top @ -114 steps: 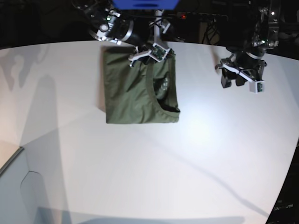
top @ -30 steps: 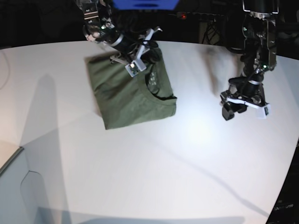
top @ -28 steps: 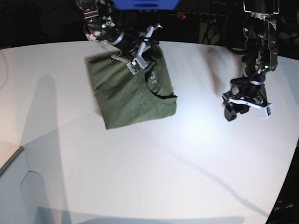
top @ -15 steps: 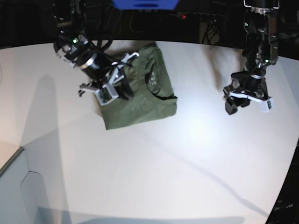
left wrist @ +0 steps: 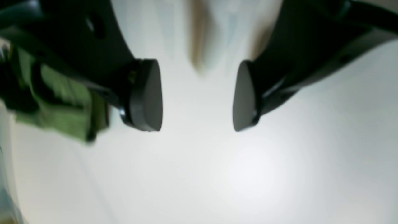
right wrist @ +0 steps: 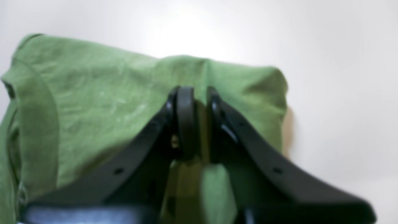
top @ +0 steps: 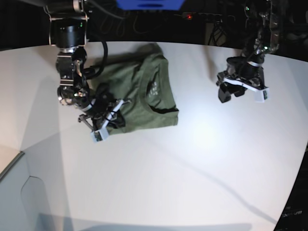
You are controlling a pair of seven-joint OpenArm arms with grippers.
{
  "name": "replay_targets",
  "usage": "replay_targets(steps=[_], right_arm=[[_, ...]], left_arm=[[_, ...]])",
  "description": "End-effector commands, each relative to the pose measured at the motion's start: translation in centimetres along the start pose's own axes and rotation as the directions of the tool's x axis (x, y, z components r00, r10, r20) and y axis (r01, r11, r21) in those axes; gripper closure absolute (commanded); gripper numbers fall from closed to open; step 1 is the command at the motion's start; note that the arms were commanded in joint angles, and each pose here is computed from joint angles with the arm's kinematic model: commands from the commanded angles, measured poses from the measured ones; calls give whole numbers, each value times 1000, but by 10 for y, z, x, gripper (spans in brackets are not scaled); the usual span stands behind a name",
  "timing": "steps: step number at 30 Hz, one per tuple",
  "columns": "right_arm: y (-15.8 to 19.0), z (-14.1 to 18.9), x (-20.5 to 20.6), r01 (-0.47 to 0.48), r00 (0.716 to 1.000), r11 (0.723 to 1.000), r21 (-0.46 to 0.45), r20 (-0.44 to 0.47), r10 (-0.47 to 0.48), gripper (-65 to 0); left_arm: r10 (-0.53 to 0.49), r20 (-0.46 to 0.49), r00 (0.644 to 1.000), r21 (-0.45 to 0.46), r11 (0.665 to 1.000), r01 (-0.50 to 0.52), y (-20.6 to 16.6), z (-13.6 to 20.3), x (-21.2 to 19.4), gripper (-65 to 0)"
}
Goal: Layout the t-shirt on the table in an organized manner, then fold the t-shirt properly
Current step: 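Grasp the folded shirt's corners with both grippers to straighten it, then push the folded shirt's side with the left gripper to square it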
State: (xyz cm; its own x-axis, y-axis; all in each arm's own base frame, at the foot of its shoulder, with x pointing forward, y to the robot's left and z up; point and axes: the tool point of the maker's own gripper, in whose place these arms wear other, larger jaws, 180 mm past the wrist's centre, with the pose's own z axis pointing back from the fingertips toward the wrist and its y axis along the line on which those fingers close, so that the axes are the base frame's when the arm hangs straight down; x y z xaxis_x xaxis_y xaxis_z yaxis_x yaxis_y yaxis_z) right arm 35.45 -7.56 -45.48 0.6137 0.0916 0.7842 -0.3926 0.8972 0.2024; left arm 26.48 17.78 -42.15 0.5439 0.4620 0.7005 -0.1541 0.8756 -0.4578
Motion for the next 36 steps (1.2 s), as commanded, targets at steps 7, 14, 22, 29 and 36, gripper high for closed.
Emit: replay_targets(steps=[7,14,22,29,36], right_arm=[[4,32,48,-87,981,995,-41,170,93,-69],[20,78,59,-164,954,983,-85,240,180,-69],[-17,105,38,-93,968,977,-191,214,133,-69],[-44,122,31,-60,971,962,-265,208,117,-69],[-59,134,26,-36,973,951,-308,204,103,-69]], left_arm=[[-49,-28,998,-172,984,44,-66,4,-18,-366],[-101,-95,990,-315,947,67,-122,-3,-48,-544],[-45,-173,984,-326,945,-14,-151,-35,-79,-554],[-4,-234,972,-290,955,-66,-153,-51,-103,-554],[18,-285,958,-266,959,-97,-156,-61,-121,-543]])
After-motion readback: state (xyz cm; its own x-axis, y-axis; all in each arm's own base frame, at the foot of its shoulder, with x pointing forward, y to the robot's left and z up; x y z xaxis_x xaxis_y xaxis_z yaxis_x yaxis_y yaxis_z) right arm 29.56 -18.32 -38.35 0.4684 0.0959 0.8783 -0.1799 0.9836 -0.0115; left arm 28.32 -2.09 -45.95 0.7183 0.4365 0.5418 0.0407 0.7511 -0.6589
